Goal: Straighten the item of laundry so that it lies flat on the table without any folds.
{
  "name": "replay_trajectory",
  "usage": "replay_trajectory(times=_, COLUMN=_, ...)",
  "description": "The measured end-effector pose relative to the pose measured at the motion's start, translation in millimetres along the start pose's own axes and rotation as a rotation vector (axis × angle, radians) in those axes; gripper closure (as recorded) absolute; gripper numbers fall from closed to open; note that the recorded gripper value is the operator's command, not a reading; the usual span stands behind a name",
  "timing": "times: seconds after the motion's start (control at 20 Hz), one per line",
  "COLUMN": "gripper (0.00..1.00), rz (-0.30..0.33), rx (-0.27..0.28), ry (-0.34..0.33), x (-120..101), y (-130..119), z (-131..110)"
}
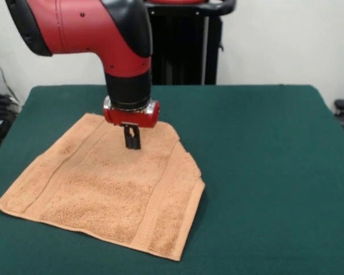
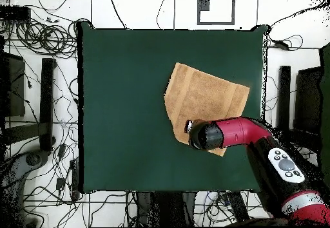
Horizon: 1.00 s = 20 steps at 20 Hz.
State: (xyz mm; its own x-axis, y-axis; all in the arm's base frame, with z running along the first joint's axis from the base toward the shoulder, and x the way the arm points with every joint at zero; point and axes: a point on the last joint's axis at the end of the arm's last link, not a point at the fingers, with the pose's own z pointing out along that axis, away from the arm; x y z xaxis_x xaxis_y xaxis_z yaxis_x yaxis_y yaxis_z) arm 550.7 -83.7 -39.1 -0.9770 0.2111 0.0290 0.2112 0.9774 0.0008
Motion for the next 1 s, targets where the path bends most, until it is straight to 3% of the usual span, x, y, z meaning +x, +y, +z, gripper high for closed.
replay_trajectory(times=0.65, gripper=1.00, rz=-0.014, rx=0.084, ry=-0.059, x=0, y=-20, z=-14)
replay_trajectory(times=1.0, gripper=1.00, rz=-0.046, rx=0.111, ry=-0.063, x=7, y=-11, z=-11)
